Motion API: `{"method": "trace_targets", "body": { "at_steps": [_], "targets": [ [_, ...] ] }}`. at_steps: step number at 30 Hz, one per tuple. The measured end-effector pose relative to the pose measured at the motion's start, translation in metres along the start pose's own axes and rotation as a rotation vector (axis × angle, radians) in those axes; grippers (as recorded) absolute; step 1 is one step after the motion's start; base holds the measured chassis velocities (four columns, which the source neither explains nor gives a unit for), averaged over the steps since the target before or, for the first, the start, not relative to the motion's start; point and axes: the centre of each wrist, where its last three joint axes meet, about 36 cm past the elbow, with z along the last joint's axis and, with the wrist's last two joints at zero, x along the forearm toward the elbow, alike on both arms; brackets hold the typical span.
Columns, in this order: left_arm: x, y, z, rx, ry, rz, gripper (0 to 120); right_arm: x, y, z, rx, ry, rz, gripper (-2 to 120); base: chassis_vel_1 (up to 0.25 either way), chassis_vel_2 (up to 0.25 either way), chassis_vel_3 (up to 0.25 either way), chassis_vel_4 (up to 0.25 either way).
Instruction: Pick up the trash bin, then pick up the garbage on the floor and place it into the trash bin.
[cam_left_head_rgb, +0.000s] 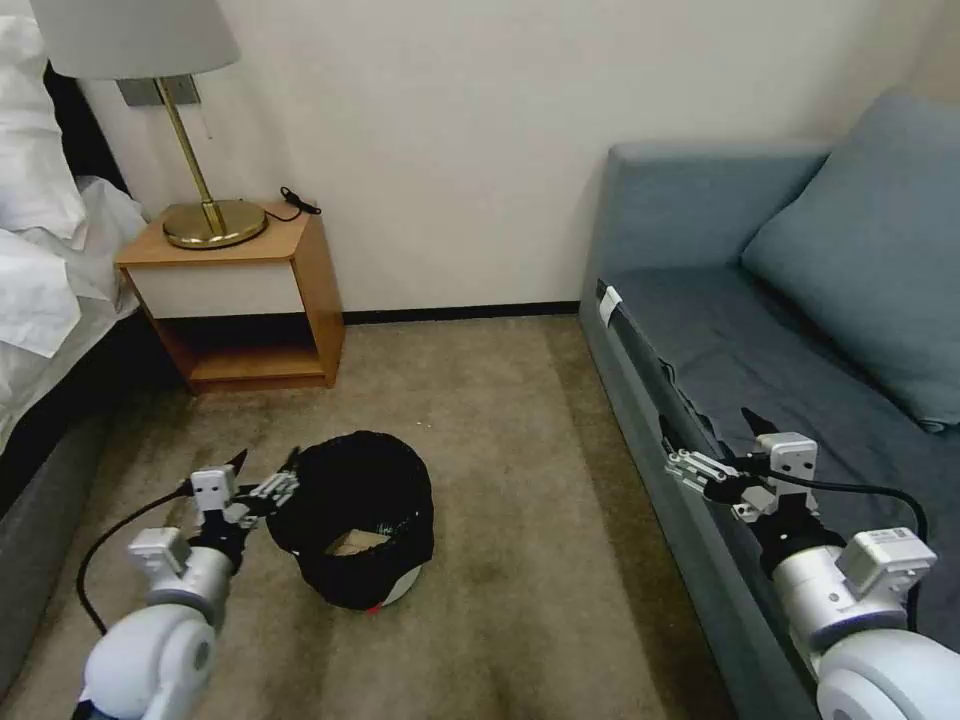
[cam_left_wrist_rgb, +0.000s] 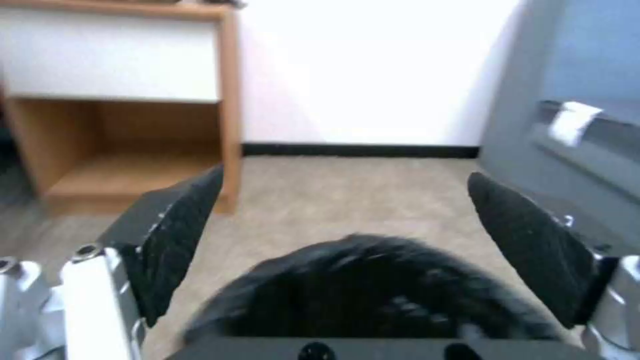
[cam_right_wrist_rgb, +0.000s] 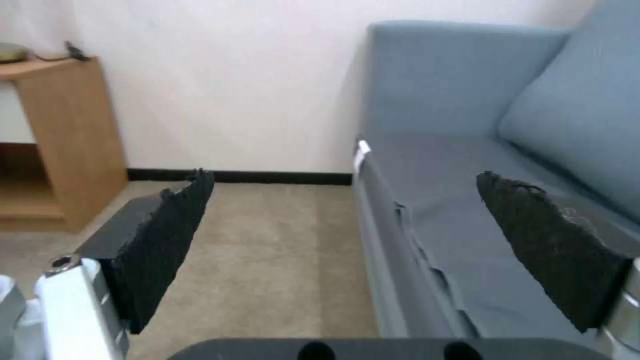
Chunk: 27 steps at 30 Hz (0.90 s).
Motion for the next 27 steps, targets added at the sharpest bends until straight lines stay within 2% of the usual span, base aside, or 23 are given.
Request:
{"method": "trace_targets", "body": {
  "at_steps": [2, 4, 6, 7, 9, 13, 17, 27],
  "targets": [
    [0.001, -0.004, 0.000, -0.006, -0.004, 0.005, 100, 0.001, 0.000, 0.001, 0.002, 0.000, 0.004, 100, 0.000, 0.000, 0.000, 0.000],
    [0.008, -0.035, -0.001, -0.036, -0.024, 0.011, 100, 0.004, 0.002, 0.004, 0.011, -0.007, 0.030, 100, 0.000, 0.000, 0.000, 0.000],
    [0.010, -0.039, -0.002, -0.034, -0.028, 0.010, 100, 0.004, 0.002, 0.005, 0.013, -0.006, 0.033, 100, 0.000, 0.000, 0.000, 0.000],
    [0.015, -0.050, -0.004, -0.020, -0.038, 0.003, 100, 0.006, 0.004, 0.008, 0.019, -0.007, 0.042, 100, 0.000, 0.000, 0.000, 0.000],
    [0.022, -0.059, -0.005, -0.019, -0.058, -0.011, 100, 0.007, 0.007, 0.014, 0.031, -0.003, 0.054, 100, 0.000, 0.000, 0.000, 0.000],
    [0.034, -0.064, -0.008, -0.047, -0.105, -0.027, 100, 0.006, 0.011, 0.022, 0.030, 0.001, 0.060, 100, 0.000, 0.000, 0.000, 0.000],
    [0.039, -0.065, -0.013, -0.050, -0.136, -0.035, 100, 0.005, 0.015, 0.028, 0.024, 0.007, 0.061, 100, 0.000, 0.000, 0.000, 0.000],
    [0.040, -0.063, -0.013, -0.056, -0.144, -0.039, 100, 0.003, 0.014, 0.034, 0.029, 0.009, 0.050, 100, 0.000, 0.000, 0.000, 0.000]
  ]
}}
